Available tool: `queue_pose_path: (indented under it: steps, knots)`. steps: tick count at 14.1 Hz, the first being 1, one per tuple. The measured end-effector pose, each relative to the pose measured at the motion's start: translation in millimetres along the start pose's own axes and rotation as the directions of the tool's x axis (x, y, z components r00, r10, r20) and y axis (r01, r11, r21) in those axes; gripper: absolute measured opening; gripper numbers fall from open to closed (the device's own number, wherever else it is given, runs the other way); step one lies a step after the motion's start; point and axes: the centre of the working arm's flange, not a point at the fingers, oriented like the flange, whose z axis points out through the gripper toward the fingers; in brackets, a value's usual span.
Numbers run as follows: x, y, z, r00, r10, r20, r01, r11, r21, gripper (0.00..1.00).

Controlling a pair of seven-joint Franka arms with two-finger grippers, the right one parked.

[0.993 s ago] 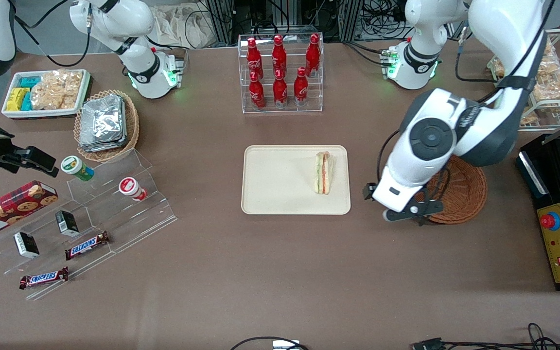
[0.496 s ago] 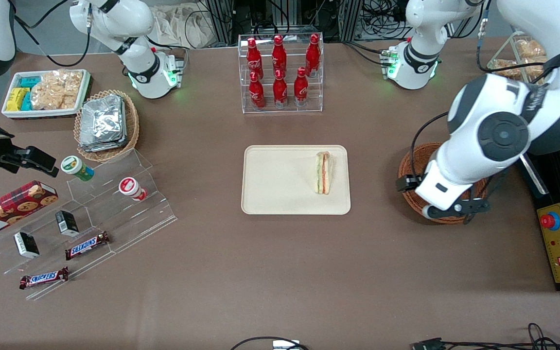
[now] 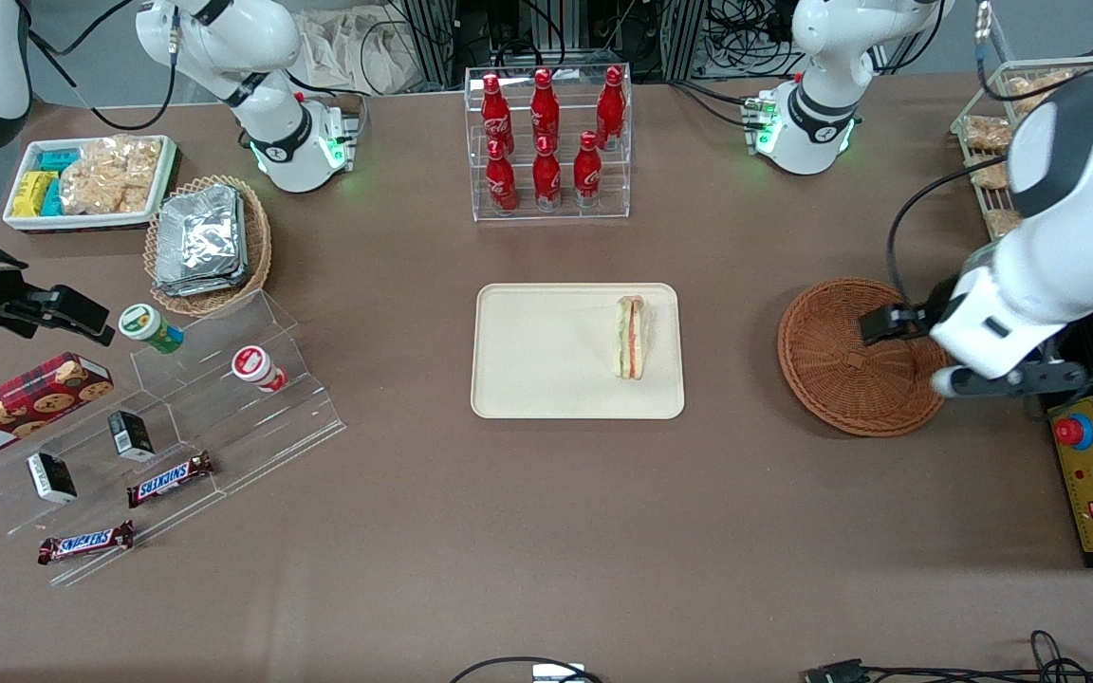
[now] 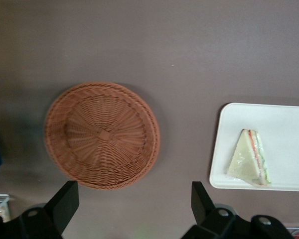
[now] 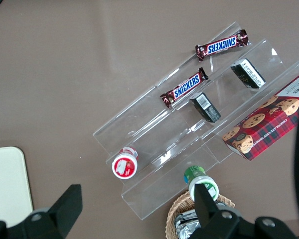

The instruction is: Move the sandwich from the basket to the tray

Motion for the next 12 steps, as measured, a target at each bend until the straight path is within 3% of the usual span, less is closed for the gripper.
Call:
queue_pose_path:
  steps: [4,12]
  knots:
    - [-21,-17,-32,0.999,0.004,-0.037,-0.003,1.0,0.024,1.0]
    - [-55,-40,-63,0.997,0.07,-0.028,-0.069,0.996,0.053,1.0]
